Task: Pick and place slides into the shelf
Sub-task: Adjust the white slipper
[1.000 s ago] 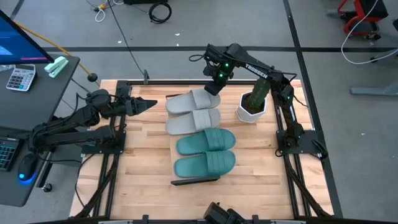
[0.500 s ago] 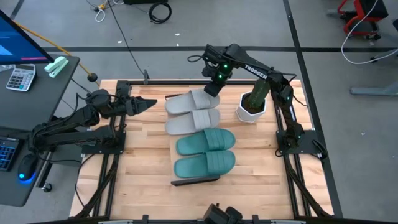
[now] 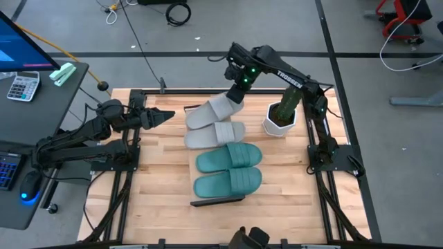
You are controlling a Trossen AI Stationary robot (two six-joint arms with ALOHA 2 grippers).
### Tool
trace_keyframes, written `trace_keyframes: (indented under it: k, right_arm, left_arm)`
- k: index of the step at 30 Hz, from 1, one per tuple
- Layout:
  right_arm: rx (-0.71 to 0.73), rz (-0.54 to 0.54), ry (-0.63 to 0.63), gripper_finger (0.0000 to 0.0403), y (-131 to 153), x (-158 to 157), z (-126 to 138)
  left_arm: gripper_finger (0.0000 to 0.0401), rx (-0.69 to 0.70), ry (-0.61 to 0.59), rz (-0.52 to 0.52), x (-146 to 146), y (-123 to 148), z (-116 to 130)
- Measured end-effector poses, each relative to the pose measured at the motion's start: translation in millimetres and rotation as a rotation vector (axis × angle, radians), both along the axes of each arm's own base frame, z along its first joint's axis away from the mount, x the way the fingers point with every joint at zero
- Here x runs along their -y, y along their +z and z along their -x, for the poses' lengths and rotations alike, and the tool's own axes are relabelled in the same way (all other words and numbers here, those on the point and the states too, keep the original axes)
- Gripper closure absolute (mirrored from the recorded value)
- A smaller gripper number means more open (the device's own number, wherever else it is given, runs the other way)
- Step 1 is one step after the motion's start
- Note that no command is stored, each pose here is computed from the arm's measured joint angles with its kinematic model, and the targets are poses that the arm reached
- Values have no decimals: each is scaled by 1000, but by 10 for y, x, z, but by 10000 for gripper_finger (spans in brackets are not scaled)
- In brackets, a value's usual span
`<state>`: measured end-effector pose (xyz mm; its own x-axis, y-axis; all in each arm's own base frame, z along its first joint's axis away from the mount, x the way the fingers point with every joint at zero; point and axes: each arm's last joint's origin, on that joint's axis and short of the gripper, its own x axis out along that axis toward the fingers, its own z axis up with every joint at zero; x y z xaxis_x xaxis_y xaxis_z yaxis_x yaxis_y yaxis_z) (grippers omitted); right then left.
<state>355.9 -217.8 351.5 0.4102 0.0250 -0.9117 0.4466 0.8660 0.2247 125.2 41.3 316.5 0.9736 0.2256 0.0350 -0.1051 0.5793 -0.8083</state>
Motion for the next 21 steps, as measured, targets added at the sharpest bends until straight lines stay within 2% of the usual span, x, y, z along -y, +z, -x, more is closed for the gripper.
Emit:
trace_keyframes:
  k: [6,8,21]
  right_arm:
    - [-23,62,-14,387,141,-78,96]
    - [-47,47,-15,387,145,-98,129]
    - [-162,-7,22,387,-72,-184,111]
  left_arm:
    - [108,0,0,-1,0,0,0]
    - [108,-1,0,-1,0,0,0]
    - [108,-4,8,-14,-2,-1,0]
